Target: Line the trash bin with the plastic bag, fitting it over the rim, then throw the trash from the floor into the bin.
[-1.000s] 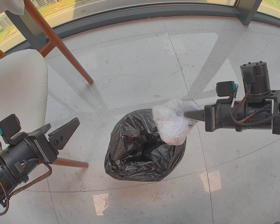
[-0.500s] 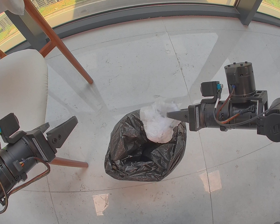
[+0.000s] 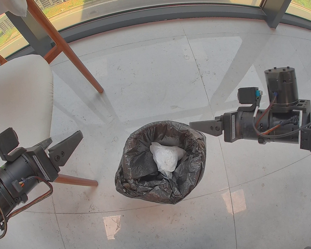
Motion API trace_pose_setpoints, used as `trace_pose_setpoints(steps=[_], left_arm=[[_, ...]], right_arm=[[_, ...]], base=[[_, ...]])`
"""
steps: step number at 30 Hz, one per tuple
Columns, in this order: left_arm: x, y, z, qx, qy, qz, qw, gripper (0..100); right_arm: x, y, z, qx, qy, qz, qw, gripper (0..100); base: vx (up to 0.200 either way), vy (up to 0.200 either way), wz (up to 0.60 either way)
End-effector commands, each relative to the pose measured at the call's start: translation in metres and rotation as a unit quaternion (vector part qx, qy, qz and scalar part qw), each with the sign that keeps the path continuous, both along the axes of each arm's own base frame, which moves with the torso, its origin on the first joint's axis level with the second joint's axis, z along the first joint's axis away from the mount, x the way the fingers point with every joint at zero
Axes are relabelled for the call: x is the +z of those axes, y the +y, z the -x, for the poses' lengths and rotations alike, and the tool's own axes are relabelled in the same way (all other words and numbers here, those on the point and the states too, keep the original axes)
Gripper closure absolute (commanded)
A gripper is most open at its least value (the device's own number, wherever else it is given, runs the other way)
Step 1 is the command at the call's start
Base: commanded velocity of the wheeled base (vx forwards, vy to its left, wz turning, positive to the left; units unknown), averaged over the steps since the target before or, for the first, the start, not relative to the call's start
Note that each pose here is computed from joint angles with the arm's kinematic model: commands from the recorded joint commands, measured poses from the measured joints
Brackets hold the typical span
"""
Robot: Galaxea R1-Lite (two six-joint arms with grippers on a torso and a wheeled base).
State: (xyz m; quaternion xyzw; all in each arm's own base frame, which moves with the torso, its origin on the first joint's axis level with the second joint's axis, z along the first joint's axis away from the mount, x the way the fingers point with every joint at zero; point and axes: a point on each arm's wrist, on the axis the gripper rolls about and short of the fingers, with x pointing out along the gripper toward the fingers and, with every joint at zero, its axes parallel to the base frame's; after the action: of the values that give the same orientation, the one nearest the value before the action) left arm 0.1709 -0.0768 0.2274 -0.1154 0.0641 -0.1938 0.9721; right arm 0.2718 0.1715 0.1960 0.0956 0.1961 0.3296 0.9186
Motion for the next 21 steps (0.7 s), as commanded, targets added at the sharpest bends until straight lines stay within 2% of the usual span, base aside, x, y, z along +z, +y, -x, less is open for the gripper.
trace_pose_setpoints(steps=[1,4,5,6,12,15,16,17,18,20,21], left_arm=[[-0.001,0.011,0.01,0.019,-0.008,0.003,0.9998,0],[-0.003,0.024,0.019,0.042,-0.014,0.005,0.999,0],[-0.003,0.024,0.019,0.042,-0.014,0.005,0.999,0],[-0.005,0.032,0.026,0.061,-0.019,0.002,0.9979,0],[-0.02,0.052,0.053,0.106,-0.032,-0.022,0.9936,0],[-0.036,0.058,0.076,0.113,-0.038,-0.022,0.9926,0],[-0.036,0.058,0.076,0.113,-0.038,-0.022,0.9926,0],[-0.042,0.064,0.088,0.135,-0.046,-0.021,0.9896,0],[-0.043,0.066,0.091,0.143,-0.049,-0.02,0.9883,0],[-0.055,0.073,0.112,0.177,-0.066,-0.015,0.9819,0],[-0.062,0.074,0.119,0.179,-0.069,-0.015,0.9814,0]], right_arm=[[0.021,-0.036,0.022,-0.042,-0.029,-0.014,0.9986,0],[0.03,-0.061,0.036,-0.074,-0.045,-0.02,0.996,0],[0.03,-0.061,0.036,-0.074,-0.045,-0.02,0.996,0],[0.036,-0.079,0.048,-0.099,-0.058,-0.024,0.9932,0],[0.04,-0.13,0.084,-0.19,-0.084,-0.024,0.9778,0],[0.032,-0.158,0.12,-0.267,-0.104,-0.017,0.958,0],[0.032,-0.158,0.12,-0.267,-0.104,-0.017,0.958,0],[0.027,-0.166,0.142,-0.298,-0.119,-0.018,0.947,0],[0.025,-0.168,0.148,-0.305,-0.122,-0.019,0.9443,0],[0.006,-0.174,0.178,-0.345,-0.13,-0.015,0.9293,0],[-0.003,-0.174,0.19,-0.351,-0.134,-0.015,0.9267,0]], base=[[0.0,0.0,0.0],[0.0,0.0,0.0],[0.0,0.0,0.0],[0.0,0.0,0.0],[0.0,0.0,0.0],[0.0,0.0,0.0],[0.0,0.0,0.0],[0.0,0.0,0.0],[0.0,0.0,0.0],[0.0,0.0,0.0],[0.0,0.0,0.0]])
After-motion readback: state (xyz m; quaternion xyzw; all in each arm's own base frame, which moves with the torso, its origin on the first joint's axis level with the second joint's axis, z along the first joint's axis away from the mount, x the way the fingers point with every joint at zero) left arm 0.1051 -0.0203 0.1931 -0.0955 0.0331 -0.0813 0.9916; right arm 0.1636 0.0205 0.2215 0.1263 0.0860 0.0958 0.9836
